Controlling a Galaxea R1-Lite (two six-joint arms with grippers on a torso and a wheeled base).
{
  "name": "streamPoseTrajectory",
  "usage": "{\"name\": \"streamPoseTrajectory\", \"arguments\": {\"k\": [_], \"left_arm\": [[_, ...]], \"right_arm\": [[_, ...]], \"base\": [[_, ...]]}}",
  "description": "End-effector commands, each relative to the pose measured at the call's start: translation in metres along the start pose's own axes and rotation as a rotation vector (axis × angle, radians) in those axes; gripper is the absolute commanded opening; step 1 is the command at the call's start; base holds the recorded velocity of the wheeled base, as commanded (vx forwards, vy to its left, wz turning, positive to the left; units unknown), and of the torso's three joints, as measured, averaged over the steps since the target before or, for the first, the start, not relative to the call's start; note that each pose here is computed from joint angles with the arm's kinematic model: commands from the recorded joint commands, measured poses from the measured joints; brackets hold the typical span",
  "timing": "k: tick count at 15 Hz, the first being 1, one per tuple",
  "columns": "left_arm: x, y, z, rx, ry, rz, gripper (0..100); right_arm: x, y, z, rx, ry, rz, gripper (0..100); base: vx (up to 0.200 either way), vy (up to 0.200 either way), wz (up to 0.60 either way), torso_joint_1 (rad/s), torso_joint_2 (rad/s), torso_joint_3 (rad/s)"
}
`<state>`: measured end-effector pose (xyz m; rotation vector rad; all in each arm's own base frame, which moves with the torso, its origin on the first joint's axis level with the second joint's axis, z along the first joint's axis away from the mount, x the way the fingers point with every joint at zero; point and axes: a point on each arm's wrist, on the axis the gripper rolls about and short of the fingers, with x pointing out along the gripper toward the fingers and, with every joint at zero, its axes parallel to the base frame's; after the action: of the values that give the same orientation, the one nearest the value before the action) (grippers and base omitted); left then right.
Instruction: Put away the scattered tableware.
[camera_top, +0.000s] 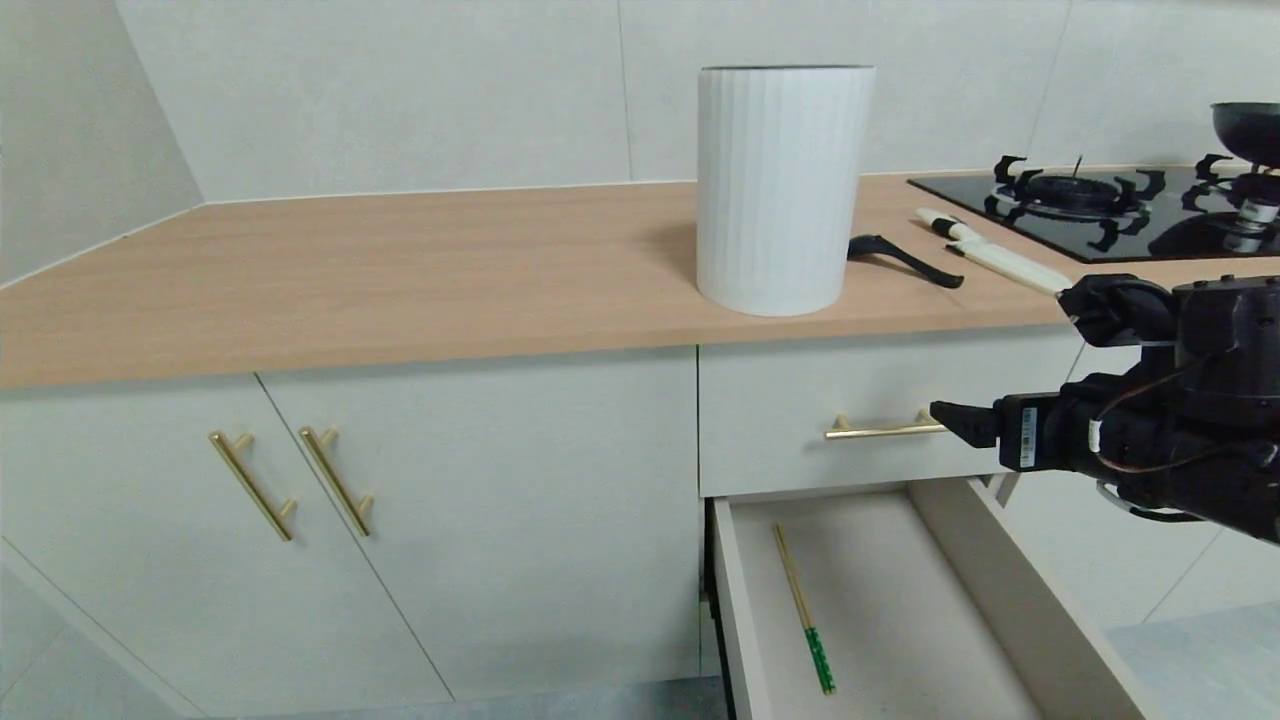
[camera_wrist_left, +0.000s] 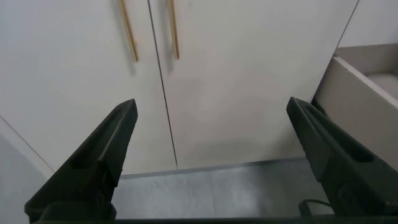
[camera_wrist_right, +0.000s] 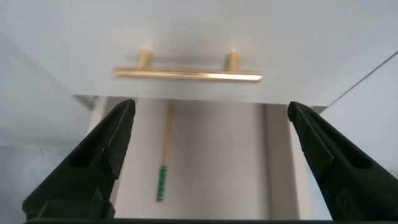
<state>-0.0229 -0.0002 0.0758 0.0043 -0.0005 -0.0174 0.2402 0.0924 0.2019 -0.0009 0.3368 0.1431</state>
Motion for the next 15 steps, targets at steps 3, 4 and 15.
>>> {"name": "streamPoseTrajectory", "arguments": {"k": [3,4,15], "left_arm": [[0.0,0.0,-0.0001,0.0,0.0,-0.001,100],[0.0,0.0,-0.0001,0.0,0.0,-0.001,100],[0.0,0.0,-0.0001,0.0,0.0,-0.001,100]], "right_arm": [[0.0072,0.0011,-0.005,-0.006,0.026,-0.002,100],[0.0076,0.0012,-0.0054,-0.006,0.029,-0.003,100],[0.0121,0.002,-0.008,-0.009,0.042,-0.002,100]], "base": [[0.0,0.0,0.0,0.139,-0.51,-0.292],[0.0,0.0,0.0,0.178,-0.47,-0.3],[0.0,0.0,0.0,0.201,-0.48,-0.285]]}}
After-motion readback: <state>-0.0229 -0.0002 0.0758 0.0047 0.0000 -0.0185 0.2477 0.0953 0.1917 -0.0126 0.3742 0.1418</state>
